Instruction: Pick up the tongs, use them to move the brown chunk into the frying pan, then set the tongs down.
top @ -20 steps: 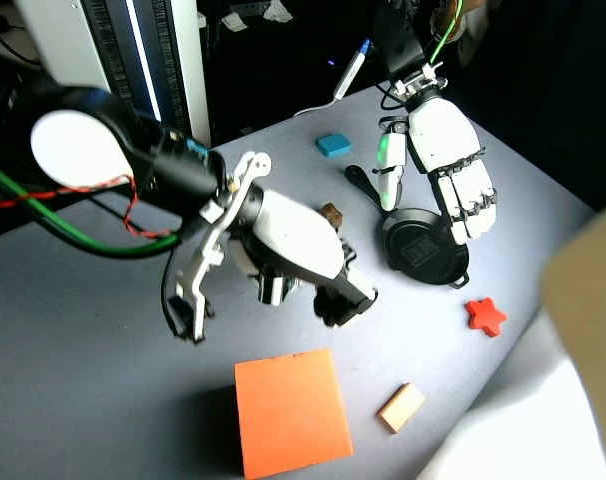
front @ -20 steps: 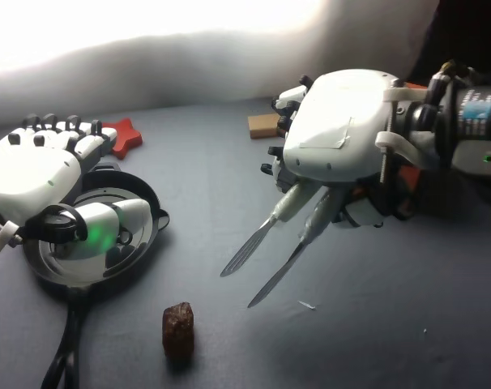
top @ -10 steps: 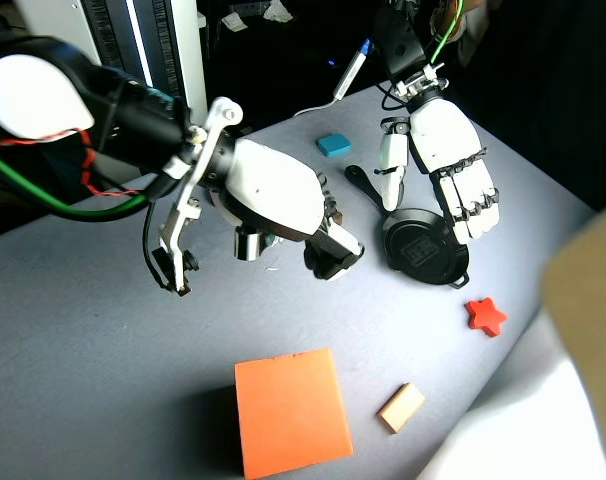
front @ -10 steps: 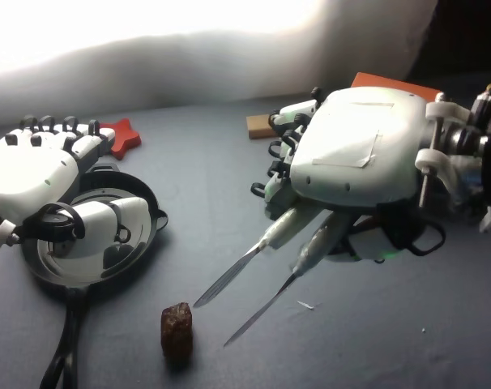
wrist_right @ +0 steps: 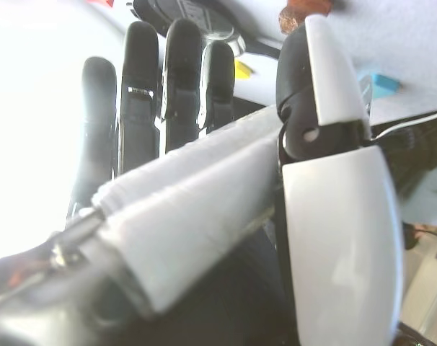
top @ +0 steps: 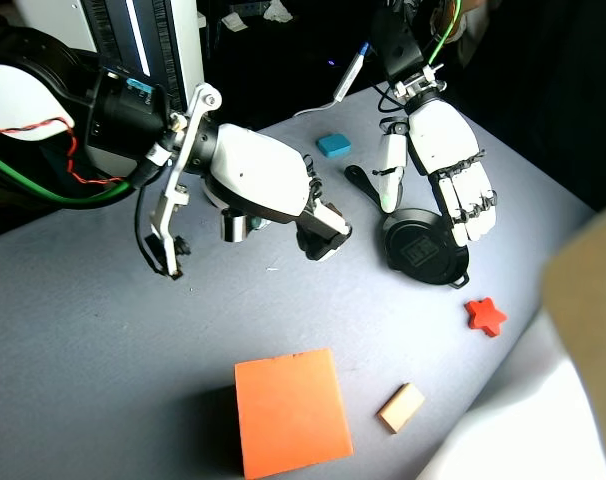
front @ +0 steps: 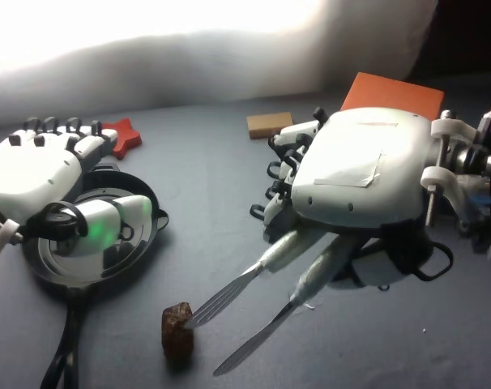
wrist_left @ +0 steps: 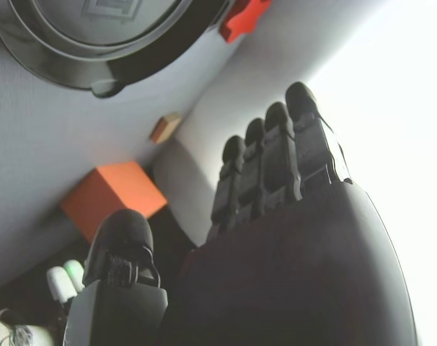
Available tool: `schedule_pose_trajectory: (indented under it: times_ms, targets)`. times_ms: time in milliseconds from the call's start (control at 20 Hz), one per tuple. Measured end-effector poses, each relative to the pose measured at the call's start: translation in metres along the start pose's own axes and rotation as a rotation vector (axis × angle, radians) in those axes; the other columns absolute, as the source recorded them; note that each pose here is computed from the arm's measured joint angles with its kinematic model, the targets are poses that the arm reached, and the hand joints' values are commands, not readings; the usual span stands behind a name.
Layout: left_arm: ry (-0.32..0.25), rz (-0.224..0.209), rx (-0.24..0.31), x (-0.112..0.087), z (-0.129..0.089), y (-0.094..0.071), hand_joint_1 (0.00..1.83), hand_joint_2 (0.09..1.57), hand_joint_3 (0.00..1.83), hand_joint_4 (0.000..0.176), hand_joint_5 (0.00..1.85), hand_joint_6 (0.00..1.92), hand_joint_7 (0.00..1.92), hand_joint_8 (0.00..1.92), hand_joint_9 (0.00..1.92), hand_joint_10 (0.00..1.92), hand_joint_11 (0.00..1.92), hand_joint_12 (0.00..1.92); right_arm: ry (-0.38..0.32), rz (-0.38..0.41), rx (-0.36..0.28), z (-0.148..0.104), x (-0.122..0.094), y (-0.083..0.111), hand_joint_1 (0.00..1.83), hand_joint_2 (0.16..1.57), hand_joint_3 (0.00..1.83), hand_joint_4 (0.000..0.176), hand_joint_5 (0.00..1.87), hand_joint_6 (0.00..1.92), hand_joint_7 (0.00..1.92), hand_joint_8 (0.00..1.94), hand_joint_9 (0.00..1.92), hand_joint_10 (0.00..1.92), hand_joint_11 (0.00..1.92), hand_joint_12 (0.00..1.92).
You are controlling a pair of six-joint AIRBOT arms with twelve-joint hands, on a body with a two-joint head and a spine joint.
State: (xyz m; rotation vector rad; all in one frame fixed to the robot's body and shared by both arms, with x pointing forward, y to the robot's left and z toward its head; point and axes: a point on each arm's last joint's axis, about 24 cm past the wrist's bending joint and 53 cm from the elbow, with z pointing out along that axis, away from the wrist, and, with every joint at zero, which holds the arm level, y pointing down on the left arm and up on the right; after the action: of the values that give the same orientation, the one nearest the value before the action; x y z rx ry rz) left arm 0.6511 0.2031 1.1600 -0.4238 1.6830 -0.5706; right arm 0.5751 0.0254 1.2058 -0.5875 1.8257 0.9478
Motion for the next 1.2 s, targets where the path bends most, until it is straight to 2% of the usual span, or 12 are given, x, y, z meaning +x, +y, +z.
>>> schedule_pose_trajectory:
  times_ms: [50,250,300,350,450,550,650,800,850,1050,1150,1200]
  targets:
    - [-0.009,0.007,-0.007,-0.003,0.002,0.004,0.0,1.31,0.0,0.01,0.08,0.01,0.07,0.01,0.07,0.01,0.0,0.31,0.011,0.039,0.004,0.0,0.002,0.0,1.0,1.18,0.0,0.0,0.77,0.19,0.88,0.0,0.6,0.51,0.16,1.52]
    - [-0.014,0.008,-0.041,-0.006,0.004,0.017,0.0,1.29,0.0,0.025,0.06,0.0,0.08,0.0,0.08,0.01,0.0,0.41,0.063,0.082,0.026,-0.007,0.011,0.002,1.0,1.19,0.01,0.0,0.77,0.19,0.88,0.0,0.6,0.5,0.16,1.51]
    - [-0.016,0.012,-0.046,-0.006,0.004,0.02,0.0,1.3,0.0,0.012,0.1,0.02,0.09,0.0,0.09,0.01,0.0,0.42,0.084,0.116,0.037,-0.007,0.016,0.002,1.0,1.18,0.0,0.0,0.78,0.19,0.89,0.0,0.61,0.5,0.16,1.51]
    - [-0.019,0.012,-0.049,-0.007,0.004,0.021,0.0,1.3,0.0,0.015,0.08,0.01,0.07,0.0,0.07,0.0,0.0,0.35,0.094,0.131,0.043,-0.008,0.017,0.002,1.01,1.18,0.0,0.0,0.78,0.19,0.9,0.01,0.63,0.51,0.18,1.51]
    - [-0.022,0.01,-0.054,-0.008,0.004,0.023,0.0,1.3,0.0,0.016,0.1,0.01,0.08,0.01,0.08,0.01,0.0,0.39,0.113,0.158,0.059,-0.01,0.018,0.0,1.01,1.18,0.0,0.0,0.78,0.19,0.9,0.01,0.63,0.52,0.18,1.51]
    - [-0.027,0.01,-0.055,-0.009,0.004,0.023,0.0,1.31,0.0,0.006,0.08,0.01,0.07,0.01,0.06,0.0,0.0,0.31,0.131,0.197,0.08,-0.012,0.019,-0.003,1.01,1.19,0.01,0.0,0.78,0.2,0.9,0.01,0.62,0.52,0.17,1.52]
    - [-0.025,0.01,-0.057,-0.008,0.004,0.024,0.0,1.31,0.0,0.012,0.08,0.01,0.07,0.0,0.06,0.0,0.0,0.31,0.111,0.252,0.159,-0.014,0.016,-0.017,1.0,1.19,0.01,0.0,0.78,0.2,0.9,0.01,0.62,0.52,0.18,1.52]
    - [-0.022,0.011,-0.058,-0.007,0.003,0.025,0.0,1.3,0.0,0.021,0.07,0.0,0.07,0.0,0.05,0.0,0.0,0.26,0.033,0.279,0.346,-0.018,0.005,-0.058,1.0,1.19,0.0,0.0,0.79,0.2,0.91,0.01,0.63,0.51,0.19,1.5]
    - [-0.024,0.012,-0.058,-0.007,0.003,0.025,0.0,1.3,0.0,0.02,0.06,0.0,0.07,0.0,0.07,0.01,0.0,0.29,0.014,0.278,0.38,-0.021,0.003,-0.067,1.02,1.18,0.0,0.0,0.79,0.2,0.92,0.01,0.64,0.51,0.2,1.5]
    - [-0.025,0.015,-0.059,-0.008,0.003,0.026,0.0,1.29,0.0,0.021,0.04,0.0,0.06,0.0,0.06,0.0,0.0,0.32,-0.058,0.26,0.437,-0.019,-0.005,-0.075,1.01,1.18,0.0,0.0,0.8,0.21,0.92,0.01,0.64,0.5,0.2,1.5]
    - [-0.026,0.014,-0.061,-0.008,0.003,0.026,0.0,1.31,0.0,0.008,0.12,0.02,0.1,0.01,0.1,0.01,0.0,0.43,-0.082,0.188,0.427,-0.012,-0.012,-0.068,1.0,1.19,0.0,0.0,0.79,0.21,0.92,0.01,0.64,0.49,0.2,1.5]
    - [-0.027,0.011,-0.064,-0.008,0.003,0.027,0.0,1.31,0.0,0.017,0.12,0.01,0.1,0.0,0.1,0.01,0.0,0.47,-0.077,0.187,0.42,-0.009,-0.01,-0.064,1.01,1.2,0.0,0.0,0.79,0.21,0.92,0.01,0.64,0.5,0.19,1.52]
